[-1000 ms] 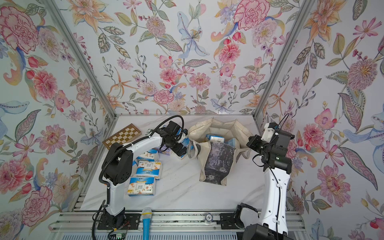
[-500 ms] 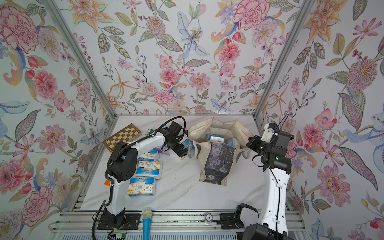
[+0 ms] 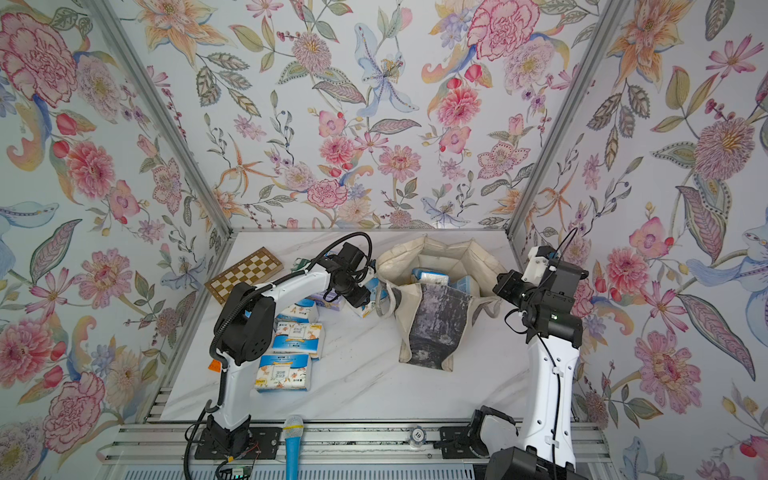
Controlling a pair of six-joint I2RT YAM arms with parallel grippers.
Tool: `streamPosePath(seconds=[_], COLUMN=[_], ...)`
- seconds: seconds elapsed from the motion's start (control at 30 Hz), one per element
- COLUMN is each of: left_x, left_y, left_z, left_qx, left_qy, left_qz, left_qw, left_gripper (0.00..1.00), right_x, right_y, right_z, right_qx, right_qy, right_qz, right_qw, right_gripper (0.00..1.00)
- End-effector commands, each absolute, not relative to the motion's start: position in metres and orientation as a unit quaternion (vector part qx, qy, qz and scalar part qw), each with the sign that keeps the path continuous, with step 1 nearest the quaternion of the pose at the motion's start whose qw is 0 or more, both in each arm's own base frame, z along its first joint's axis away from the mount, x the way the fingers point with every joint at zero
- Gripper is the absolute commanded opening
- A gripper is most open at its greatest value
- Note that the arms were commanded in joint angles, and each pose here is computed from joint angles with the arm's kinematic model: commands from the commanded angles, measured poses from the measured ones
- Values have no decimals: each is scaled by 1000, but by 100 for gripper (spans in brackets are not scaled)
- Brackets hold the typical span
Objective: Put tissues into the canvas bag
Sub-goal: Pick up the pack of facial tissues from the center of the board.
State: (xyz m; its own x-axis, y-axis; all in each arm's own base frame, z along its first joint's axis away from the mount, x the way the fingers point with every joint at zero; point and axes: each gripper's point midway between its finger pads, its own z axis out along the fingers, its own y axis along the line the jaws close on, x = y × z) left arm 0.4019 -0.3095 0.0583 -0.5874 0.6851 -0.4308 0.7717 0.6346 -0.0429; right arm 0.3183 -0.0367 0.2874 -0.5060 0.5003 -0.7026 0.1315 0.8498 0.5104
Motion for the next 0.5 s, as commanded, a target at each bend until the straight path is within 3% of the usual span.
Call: streamPosePath(seconds=[0.0,0.17,0.47], left_x=[397,413,462], left_y=[-311,-305,-259], left_z=[62,111,242], left_qx=[415,380,259], left_qy=[883,888,890], left_qz=[-111,-107,-86], left_qw=[189,235,365], left_gripper=[47,47,47], right_x=[318,318,317], right_y=[-38,-38,-35], right_z=[288,291,290], right_qx=[189,188,185], right_qy=[841,839,840], right_qz=[200,201,205], right_qw=[466,468,468], right_gripper=[5,5,5])
